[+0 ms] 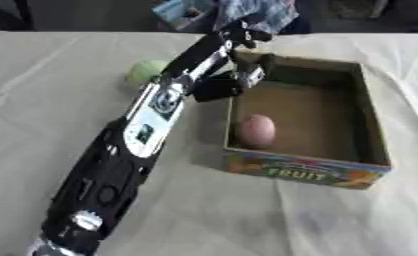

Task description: Pick up objects on the table and place them in the box.

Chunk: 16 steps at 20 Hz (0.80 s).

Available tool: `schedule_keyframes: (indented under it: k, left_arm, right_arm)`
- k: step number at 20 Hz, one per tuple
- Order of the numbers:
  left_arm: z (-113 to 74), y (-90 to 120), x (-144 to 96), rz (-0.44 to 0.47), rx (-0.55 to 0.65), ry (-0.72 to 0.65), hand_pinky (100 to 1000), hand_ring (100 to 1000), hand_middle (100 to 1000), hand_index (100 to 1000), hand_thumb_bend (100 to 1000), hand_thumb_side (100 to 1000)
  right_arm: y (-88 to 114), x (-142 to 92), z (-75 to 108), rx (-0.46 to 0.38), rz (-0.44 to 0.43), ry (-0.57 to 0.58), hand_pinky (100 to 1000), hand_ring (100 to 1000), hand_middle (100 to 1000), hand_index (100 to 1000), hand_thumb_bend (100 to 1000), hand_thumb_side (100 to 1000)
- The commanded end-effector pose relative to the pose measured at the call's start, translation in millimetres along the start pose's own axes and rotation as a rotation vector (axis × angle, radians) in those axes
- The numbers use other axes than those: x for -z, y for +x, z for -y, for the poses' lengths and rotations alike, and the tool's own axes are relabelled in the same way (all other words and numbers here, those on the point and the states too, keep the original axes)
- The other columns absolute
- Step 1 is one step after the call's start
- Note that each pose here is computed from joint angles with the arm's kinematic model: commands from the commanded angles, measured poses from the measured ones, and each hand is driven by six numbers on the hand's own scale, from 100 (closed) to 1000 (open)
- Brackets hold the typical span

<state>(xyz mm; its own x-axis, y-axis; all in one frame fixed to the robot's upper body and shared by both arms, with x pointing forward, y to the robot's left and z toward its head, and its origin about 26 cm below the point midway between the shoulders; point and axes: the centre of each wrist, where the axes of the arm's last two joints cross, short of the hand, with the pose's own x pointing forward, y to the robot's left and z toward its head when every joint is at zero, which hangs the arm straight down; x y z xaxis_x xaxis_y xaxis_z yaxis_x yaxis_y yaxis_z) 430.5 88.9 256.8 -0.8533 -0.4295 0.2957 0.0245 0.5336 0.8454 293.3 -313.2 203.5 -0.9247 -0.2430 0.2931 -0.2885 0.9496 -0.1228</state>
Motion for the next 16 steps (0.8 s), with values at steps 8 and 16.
schedule_keyframes:
  k: [8, 16]
  left_arm:
    - [-49.0, -11, -21, -0.047, 0.086, 0.126, 641, 803, 1000, 862, 178, 916]
    - [-66.2, -46, -58, -0.157, 0.302, 0.063, 675, 827, 1000, 879, 119, 938]
  right_arm:
    - [9, 5, 5.7, -0.045, 0.017, 0.017, 888, 809, 577, 924, 473, 1000]
    - [11, 0, 9.2, -0.083, 0.013, 0.016, 887, 809, 576, 922, 478, 1000]
